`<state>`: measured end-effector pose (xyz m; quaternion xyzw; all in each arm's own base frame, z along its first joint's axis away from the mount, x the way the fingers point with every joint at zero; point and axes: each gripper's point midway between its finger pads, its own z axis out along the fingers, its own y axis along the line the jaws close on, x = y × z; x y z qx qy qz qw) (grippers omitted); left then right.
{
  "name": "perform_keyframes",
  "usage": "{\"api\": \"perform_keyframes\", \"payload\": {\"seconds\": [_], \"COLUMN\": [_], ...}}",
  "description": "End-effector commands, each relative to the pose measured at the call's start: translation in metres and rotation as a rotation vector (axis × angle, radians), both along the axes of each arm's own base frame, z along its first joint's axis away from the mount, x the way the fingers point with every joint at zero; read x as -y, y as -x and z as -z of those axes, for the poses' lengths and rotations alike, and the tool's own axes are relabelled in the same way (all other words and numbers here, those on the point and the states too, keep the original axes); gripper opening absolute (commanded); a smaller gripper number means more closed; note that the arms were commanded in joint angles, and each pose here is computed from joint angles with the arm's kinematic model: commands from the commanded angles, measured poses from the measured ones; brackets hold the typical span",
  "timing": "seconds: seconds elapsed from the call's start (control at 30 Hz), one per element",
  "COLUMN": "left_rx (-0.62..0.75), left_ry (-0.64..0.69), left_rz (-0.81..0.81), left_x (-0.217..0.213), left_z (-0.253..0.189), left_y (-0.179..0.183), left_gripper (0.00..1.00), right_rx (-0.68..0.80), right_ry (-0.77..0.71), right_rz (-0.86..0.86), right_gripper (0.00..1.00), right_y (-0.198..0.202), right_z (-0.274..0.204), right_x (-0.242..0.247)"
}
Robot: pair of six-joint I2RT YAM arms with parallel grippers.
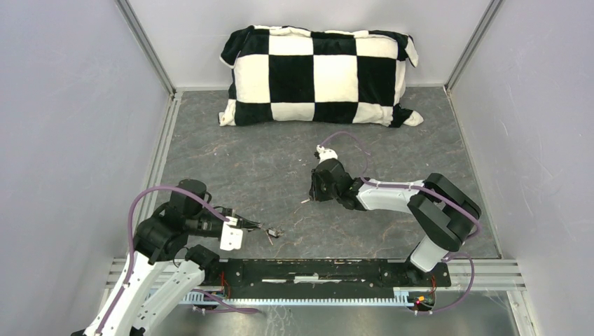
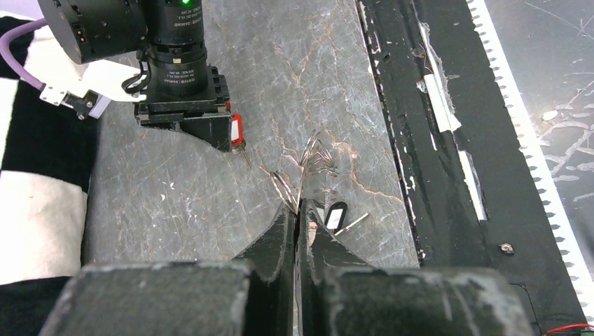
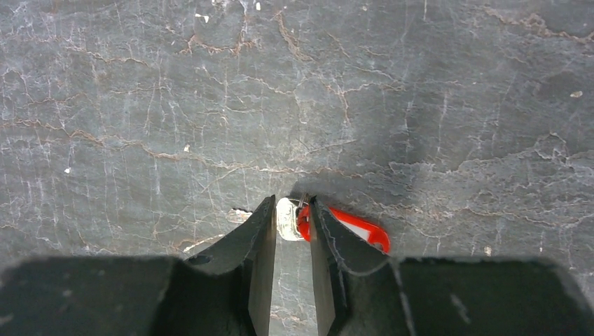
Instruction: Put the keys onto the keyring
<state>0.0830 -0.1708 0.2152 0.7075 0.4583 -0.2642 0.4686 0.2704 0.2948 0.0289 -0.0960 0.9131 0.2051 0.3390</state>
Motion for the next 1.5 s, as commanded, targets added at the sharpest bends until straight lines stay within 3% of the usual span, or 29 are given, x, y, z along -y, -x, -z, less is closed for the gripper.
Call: {"api": "perform_keyframes", "payload": {"seconds": [0.0,0.63,0.8,0.87,1.07,1.23,1.47], "left_rx": [0.033,0.032,0.034,0.036,0.040,0.029,-0.043], "left_ry": [0.027,0.025,0.024,0.024,0.022,0.017,0.025], "left_rz": [0.008,0.014,0.009,0.009,0.012,0.006,-0.070], "left_x": [0.003,0.003,0.003,0.003,0.003,0.003,0.006], "left_z": [-0.006,-0.005,-0.006,-0.006,-0.005,-0.004,-0.004], "left_y": [-0.002,-0.002,-0.002,-0.002,-0.003,-0.003,-0.015], "left_gripper": [0.02,0.02,0.02,0.02,0.02,0.02,0.02], "right_rx": [0.042,0.086,0.071,0.072,0.077,0.092,0.199], "right_ry": [0.043,0.112,0.127,0.132,0.137,0.130,0.055], "right_rz": [0.006,-0.023,-0.058,-0.058,-0.064,-0.079,-0.287], "right_gripper": [0.29,0.18,0.34,0.34,0.23,0.00,0.00], "right_y": [-0.009,-0.005,0.000,0.002,0.002,0.002,0.011], "right_z": [-0.006,-0.008,-0.006,-0.006,-0.004,-0.007,-0.044], "right_x": [-0.004,0.000,-0.002,-0.001,-0.001,-0.002,-0.021]}}
